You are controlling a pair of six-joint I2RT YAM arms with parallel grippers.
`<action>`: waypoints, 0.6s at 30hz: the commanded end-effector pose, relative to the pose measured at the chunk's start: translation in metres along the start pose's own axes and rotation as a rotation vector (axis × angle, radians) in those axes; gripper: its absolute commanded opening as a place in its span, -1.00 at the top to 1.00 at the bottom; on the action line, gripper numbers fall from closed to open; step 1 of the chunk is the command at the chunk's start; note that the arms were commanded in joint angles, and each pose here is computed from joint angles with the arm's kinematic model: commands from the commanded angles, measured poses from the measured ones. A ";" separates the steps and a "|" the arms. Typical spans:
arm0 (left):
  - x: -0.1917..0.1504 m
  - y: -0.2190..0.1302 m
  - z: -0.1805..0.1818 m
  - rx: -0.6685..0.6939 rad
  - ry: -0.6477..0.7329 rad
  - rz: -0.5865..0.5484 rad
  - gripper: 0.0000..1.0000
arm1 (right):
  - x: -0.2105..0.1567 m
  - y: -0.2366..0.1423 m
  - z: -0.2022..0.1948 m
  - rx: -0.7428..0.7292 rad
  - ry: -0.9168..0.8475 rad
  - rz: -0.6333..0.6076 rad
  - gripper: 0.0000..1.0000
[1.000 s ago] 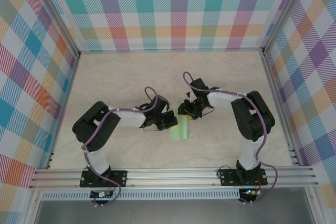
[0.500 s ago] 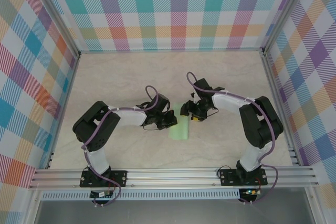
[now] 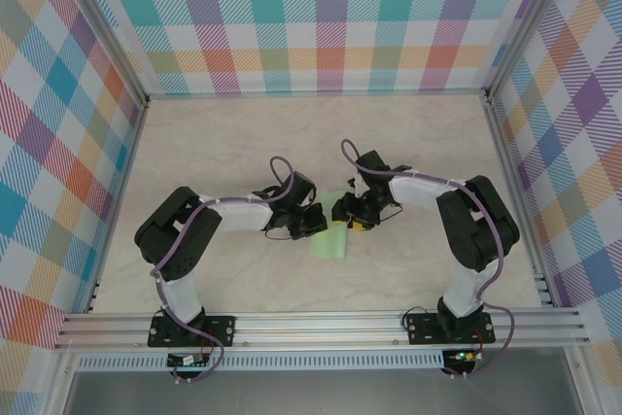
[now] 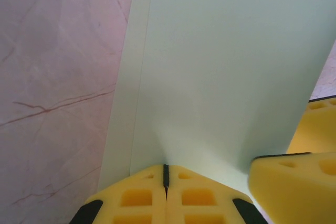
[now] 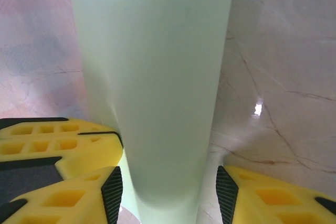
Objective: Fold a paper plane with a square sheet of paper (pick it up from the middle)
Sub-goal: First fold in half a square sheet of paper at the center of the table.
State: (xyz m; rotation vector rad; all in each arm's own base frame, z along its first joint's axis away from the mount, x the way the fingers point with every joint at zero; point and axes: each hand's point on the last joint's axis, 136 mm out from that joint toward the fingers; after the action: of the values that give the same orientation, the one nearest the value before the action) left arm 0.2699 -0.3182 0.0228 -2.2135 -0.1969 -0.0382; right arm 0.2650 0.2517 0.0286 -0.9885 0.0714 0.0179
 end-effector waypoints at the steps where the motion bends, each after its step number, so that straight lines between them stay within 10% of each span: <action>1: -0.001 -0.002 -0.011 -0.007 0.026 0.016 0.96 | -0.006 0.010 -0.004 -0.011 0.002 0.025 0.00; 18: 0.033 -0.072 0.003 0.106 0.048 -0.175 0.14 | -0.005 0.024 -0.045 -0.184 0.137 -0.005 0.15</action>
State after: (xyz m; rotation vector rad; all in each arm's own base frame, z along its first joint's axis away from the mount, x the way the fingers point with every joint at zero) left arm 0.2863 -0.2887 0.0813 -2.1465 -0.3154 -0.1777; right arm 0.2656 0.2468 0.0190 -1.0319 0.1397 -0.0387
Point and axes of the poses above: each hand's point on the last joint's axis, 136 mm out from that joint toward the fingers, its own y axis out along the fingers, its own z axis along the line the jaws close on, x = y × z, and after that the axes turned 2 degrees about y, right-handed
